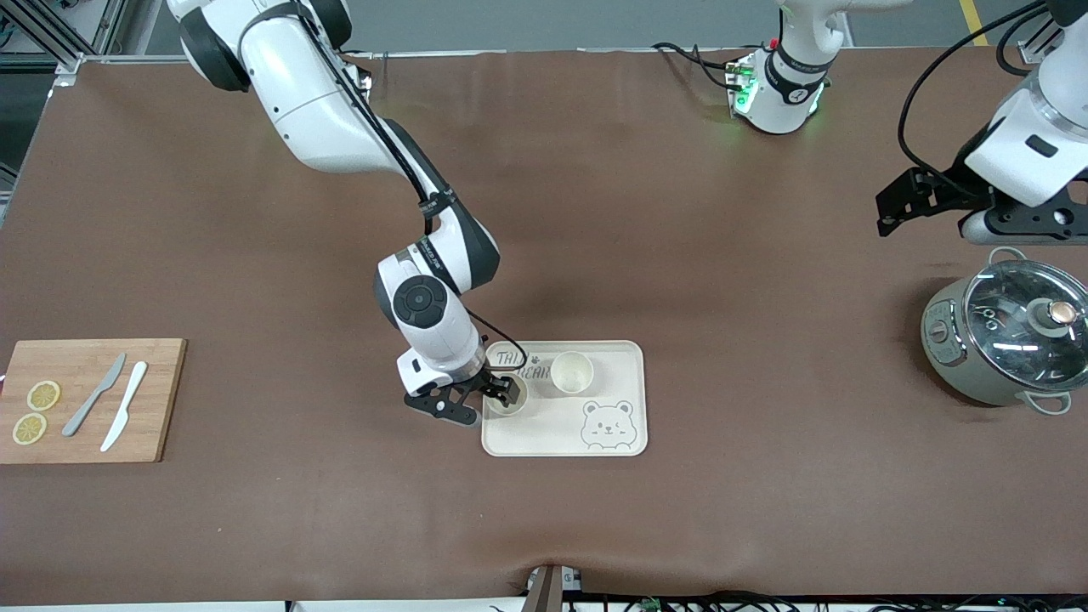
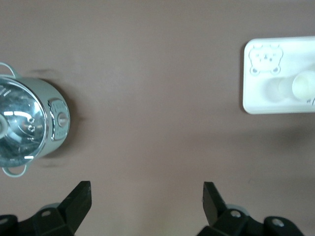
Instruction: Place white IKEA cup upright on tray with both arms
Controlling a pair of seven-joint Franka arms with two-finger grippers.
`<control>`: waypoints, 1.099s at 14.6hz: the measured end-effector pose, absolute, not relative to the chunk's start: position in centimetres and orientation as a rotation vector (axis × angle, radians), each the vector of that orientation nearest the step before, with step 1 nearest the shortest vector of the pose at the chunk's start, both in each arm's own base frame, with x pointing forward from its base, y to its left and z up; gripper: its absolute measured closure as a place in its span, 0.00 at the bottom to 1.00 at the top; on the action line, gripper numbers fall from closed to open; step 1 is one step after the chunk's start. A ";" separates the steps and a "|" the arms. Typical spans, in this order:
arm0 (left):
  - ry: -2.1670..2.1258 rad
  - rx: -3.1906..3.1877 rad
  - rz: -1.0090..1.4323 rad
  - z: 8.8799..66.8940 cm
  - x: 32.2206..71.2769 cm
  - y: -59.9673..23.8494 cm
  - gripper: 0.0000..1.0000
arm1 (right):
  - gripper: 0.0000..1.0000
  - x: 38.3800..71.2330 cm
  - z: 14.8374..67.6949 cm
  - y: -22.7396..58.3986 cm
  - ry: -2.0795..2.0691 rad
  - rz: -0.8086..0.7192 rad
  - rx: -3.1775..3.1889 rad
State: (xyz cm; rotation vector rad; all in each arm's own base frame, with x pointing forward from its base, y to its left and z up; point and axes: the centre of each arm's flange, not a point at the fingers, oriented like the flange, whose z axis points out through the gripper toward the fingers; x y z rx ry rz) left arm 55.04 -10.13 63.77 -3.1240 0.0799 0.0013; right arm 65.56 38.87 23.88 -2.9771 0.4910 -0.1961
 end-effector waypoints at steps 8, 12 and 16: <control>0.113 -3.119 0.046 63.2 54.6 -11.2 0.00 | 0.00 61.0 46.7 32.3 0.424 0.055 -3.084; 0.103 -3.119 0.045 63.2 54.7 -10.8 0.00 | 0.00 54.4 53.4 24.4 0.260 0.109 -3.104; 0.099 -3.120 0.036 63.6 54.6 -10.2 0.00 | 0.00 52.7 57.1 8.7 0.087 0.194 -3.097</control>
